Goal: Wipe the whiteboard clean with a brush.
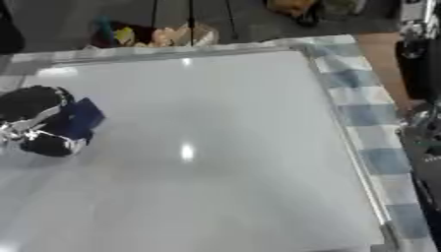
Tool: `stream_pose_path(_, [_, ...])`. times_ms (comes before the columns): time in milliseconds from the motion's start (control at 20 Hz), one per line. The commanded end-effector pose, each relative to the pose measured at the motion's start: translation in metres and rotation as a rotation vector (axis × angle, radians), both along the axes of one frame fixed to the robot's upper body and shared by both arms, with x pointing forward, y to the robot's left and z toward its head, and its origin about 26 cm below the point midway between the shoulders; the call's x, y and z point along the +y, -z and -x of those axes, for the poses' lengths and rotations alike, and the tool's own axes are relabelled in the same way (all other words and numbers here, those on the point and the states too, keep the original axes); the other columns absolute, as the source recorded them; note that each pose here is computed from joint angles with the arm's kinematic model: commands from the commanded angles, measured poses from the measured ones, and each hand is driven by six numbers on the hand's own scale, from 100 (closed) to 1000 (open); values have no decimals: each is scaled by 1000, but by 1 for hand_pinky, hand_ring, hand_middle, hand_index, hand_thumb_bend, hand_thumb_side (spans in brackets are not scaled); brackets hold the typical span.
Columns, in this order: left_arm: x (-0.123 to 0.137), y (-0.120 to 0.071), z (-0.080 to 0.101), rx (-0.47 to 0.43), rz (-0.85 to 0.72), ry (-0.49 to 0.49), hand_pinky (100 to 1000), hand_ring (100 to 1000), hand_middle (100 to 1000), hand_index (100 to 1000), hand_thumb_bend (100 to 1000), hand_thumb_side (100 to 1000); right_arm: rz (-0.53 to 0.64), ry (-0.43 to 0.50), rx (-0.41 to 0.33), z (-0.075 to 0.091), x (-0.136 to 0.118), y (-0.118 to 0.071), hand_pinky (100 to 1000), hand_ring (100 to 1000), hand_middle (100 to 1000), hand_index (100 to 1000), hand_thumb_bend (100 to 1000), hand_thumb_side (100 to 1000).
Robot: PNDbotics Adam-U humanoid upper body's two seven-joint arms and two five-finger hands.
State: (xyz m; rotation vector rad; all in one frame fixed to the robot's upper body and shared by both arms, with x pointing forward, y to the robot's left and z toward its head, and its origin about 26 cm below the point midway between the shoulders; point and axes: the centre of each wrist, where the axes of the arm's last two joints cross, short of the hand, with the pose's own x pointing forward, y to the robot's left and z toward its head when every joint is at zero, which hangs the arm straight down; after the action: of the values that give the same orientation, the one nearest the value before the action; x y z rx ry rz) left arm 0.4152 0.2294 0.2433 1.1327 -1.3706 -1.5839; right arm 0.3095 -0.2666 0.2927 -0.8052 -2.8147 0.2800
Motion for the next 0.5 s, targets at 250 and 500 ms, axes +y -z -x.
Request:
stream_pose_path(250, [37, -18, -18, -44, 68, -161, 278, 454, 411, 173, 100, 444, 17, -8, -30, 4, 0, -10, 791, 816, 745, 797, 100, 906])
stream_pose_path(500, [51, -18, -28, -30, 145, -237, 267, 445, 403, 176, 100, 457, 16, -7, -31, 4, -1, -10, 791, 816, 745, 797, 100, 906])
